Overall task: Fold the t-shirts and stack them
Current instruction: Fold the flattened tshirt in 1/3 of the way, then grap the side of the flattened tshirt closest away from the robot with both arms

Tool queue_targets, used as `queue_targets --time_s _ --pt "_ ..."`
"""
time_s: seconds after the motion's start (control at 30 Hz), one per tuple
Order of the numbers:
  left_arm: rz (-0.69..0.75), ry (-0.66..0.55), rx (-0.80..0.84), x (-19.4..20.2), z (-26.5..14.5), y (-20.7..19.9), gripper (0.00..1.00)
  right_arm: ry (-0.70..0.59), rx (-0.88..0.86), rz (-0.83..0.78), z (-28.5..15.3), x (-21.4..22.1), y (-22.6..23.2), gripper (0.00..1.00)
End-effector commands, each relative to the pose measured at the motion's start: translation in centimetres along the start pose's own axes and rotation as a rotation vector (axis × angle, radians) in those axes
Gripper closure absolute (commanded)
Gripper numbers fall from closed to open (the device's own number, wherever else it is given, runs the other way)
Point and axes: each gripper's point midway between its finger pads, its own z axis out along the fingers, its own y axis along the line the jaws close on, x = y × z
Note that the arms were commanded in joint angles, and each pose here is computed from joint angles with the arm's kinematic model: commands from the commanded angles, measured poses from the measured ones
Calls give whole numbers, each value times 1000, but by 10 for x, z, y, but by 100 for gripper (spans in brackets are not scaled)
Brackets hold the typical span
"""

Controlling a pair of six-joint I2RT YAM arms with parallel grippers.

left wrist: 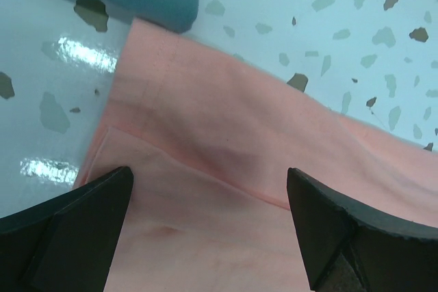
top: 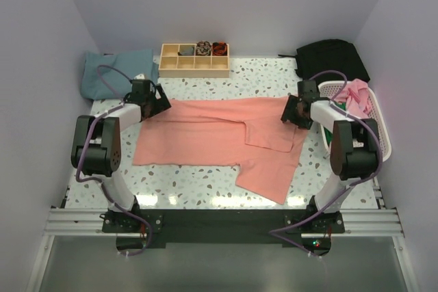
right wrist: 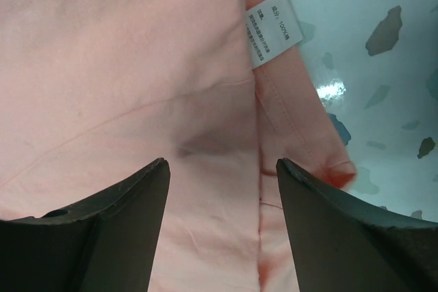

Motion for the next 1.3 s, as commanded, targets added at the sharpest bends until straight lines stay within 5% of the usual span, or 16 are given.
queue_targets --time_s 0.0,0.27,0.73,0.97,1.27 --pt "22 -68 -2 -30 2 -3 0 -124 -74 -18 -35 -24 8 31" --pt "35 -81 193 -17 -62 -43 0 -107 -185 -17 -101 -16 22 30" --pt "-123 -71 -189 56 -138 69 0 136 -86 23 -131 155 1 30" --pt "-220 -9 -267 74 -143 108 0 180 -41 32 -137 193 -10 30" --pt "-308 137 -184 124 -126 104 0 177 -61 41 -152 203 -16 30"
